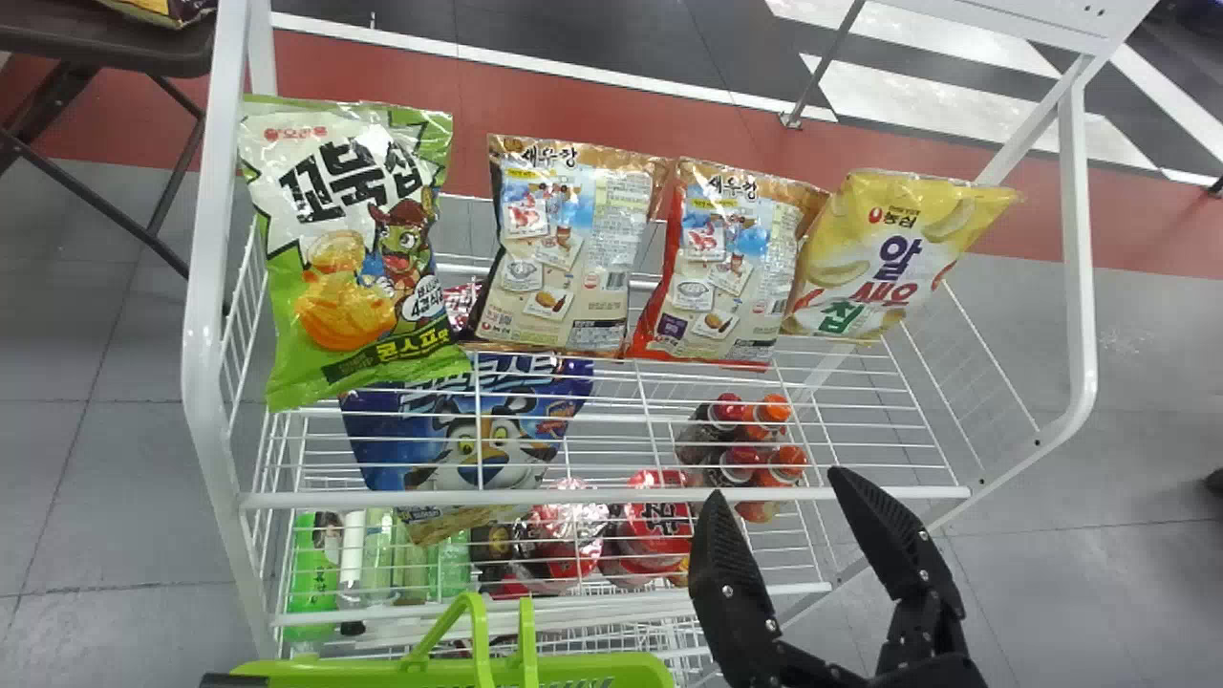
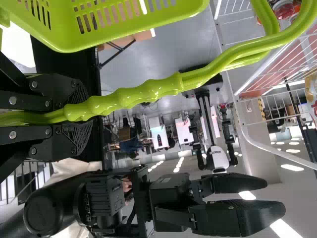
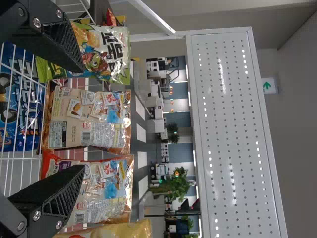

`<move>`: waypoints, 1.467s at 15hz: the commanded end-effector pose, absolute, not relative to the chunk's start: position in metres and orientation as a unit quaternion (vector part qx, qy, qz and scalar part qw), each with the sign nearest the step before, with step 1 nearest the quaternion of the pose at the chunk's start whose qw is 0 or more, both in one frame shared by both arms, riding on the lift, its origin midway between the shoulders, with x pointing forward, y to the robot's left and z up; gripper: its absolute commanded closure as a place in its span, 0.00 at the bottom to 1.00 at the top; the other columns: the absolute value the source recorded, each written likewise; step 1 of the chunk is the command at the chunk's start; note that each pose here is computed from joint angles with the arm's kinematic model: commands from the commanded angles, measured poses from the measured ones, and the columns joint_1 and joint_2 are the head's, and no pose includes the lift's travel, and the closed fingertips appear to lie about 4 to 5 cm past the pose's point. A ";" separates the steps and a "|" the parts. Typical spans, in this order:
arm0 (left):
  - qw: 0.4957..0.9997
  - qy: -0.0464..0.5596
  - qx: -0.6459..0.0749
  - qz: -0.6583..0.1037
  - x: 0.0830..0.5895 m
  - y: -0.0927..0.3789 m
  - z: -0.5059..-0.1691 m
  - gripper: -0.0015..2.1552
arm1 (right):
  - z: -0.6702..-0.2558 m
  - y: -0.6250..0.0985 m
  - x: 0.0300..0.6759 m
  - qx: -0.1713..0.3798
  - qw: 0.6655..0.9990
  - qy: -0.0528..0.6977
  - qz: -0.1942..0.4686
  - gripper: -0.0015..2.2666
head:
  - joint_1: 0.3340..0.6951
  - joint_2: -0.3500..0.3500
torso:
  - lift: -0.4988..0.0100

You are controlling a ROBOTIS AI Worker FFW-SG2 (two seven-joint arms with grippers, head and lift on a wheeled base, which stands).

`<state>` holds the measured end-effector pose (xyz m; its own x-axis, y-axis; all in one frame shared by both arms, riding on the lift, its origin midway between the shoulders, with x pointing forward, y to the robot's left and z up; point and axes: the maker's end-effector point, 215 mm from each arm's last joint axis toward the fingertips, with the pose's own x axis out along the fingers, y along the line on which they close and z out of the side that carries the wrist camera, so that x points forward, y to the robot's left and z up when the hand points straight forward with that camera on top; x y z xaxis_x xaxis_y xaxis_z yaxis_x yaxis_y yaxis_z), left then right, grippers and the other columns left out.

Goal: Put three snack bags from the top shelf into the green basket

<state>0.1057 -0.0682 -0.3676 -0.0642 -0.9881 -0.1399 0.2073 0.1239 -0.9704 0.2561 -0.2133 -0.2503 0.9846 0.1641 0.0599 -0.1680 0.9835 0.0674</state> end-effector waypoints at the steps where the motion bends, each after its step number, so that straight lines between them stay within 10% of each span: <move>1: 0.561 0.495 -0.394 -0.534 0.107 -0.069 -0.367 0.99 | -0.249 -0.214 0.256 0.038 0.995 -0.031 0.082 0.06 | 1.00 0.00 | 0.88; 22: 0.563 0.492 -0.393 -0.535 0.108 -0.069 -0.365 0.99 | -0.254 -0.217 0.260 0.042 0.995 -0.032 0.080 0.06 | 1.00 0.00 | 0.88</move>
